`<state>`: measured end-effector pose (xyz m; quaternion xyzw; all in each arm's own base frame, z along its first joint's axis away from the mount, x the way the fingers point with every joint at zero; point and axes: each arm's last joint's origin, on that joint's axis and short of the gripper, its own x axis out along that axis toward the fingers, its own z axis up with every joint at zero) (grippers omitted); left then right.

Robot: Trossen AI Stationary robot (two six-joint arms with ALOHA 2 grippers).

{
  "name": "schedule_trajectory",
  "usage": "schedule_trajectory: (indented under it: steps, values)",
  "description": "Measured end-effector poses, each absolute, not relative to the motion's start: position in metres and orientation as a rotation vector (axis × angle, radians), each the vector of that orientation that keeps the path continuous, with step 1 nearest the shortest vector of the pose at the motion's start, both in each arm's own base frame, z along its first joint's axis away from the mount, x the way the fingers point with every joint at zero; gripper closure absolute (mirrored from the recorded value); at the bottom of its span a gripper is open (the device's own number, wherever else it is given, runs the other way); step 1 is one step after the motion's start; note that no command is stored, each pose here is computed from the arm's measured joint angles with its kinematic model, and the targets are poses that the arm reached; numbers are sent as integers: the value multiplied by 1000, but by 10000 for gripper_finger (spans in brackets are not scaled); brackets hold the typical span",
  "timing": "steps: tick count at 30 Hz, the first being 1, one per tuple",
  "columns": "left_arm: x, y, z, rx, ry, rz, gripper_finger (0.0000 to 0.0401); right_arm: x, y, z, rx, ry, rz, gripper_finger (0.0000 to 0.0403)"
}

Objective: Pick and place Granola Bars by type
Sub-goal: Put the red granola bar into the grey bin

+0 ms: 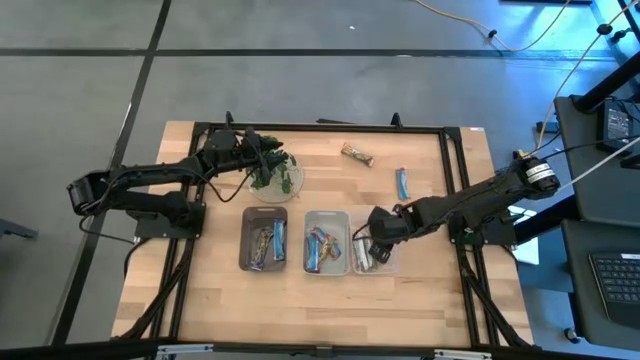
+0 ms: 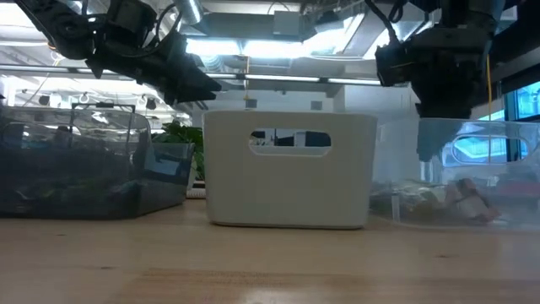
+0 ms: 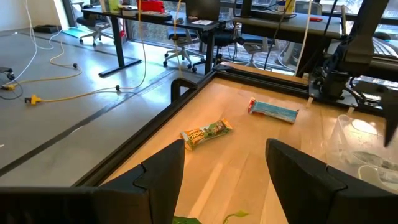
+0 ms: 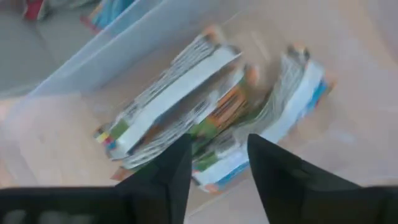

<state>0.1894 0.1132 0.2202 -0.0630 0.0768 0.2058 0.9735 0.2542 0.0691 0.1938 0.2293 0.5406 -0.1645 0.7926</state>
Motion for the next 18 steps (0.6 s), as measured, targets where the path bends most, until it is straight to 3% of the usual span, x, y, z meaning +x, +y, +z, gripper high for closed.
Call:
schedule_trajectory:
  steps: [6,14,18]
  values:
    - [189,113,220,-129,156,415,184,241,47,213,510,1099,-495,225]
    - [189,113,220,-129,159,415,184,202,9,229,514,1101,-919,224]
    - [189,113,220,-129,159,415,184,198,-9,231,449,1090,-1004,224]
